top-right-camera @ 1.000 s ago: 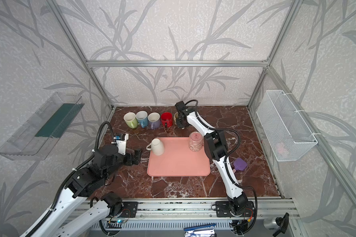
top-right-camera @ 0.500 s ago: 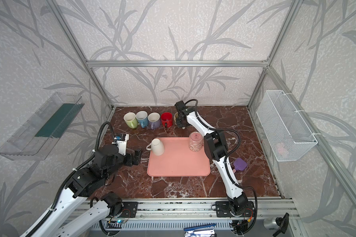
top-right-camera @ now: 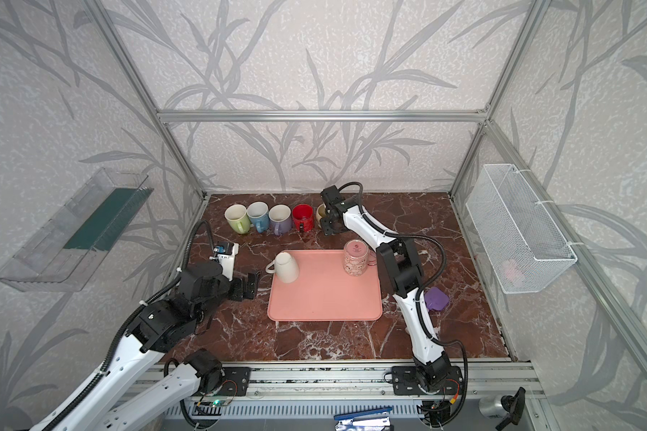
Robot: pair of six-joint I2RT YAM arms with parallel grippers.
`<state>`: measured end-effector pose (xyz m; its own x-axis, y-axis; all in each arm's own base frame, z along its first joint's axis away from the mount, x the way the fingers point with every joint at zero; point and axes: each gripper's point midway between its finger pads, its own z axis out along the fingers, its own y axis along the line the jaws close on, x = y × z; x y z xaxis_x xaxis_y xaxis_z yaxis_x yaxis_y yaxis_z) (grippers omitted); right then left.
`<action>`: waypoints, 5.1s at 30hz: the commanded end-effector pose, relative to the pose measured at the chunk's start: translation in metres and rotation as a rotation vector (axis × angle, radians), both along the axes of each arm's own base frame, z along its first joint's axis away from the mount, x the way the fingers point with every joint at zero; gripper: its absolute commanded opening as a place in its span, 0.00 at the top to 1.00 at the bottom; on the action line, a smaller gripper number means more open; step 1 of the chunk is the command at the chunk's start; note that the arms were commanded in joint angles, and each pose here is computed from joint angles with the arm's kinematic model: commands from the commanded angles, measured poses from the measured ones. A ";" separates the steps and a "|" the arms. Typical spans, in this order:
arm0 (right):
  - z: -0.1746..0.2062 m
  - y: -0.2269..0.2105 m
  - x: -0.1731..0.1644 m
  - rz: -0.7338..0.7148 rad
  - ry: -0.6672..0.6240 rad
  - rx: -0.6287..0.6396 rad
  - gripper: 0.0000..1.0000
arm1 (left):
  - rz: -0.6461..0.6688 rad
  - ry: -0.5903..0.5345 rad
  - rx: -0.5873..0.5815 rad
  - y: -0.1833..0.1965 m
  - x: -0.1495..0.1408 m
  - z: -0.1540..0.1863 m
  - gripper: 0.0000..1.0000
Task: Turn the mug right side up
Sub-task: Place the mug at the top-center of the table, then rotate the mug on the tray, then pick up the mug from the tray.
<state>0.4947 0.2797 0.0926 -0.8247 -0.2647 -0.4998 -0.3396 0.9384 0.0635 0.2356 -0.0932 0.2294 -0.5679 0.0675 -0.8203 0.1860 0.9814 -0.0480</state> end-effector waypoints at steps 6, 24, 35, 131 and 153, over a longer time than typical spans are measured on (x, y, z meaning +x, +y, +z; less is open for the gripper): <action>0.072 0.010 -0.013 0.084 -0.199 0.147 0.31 | 0.034 0.047 0.079 0.005 0.009 -0.013 0.01; 0.134 -0.032 -0.107 0.079 -0.399 0.348 0.30 | 0.072 0.198 0.023 0.000 0.024 -0.010 0.31; 0.129 -0.043 -0.190 0.128 -0.404 0.491 0.30 | 0.049 0.265 0.006 0.004 0.039 -0.013 0.18; 0.104 -0.057 -0.241 0.136 -0.437 0.701 0.30 | -0.099 0.551 0.087 -0.076 0.032 -0.158 0.46; 0.103 -0.057 -0.240 0.130 -0.437 0.700 0.31 | -0.110 0.560 0.130 -0.080 0.042 -0.157 0.65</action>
<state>0.2546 0.2206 0.1894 -0.5165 0.1311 -0.8462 -0.5622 0.6934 0.4507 0.2731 -0.1739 0.0682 -0.9013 0.2176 -0.3746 0.2639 0.9615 -0.0764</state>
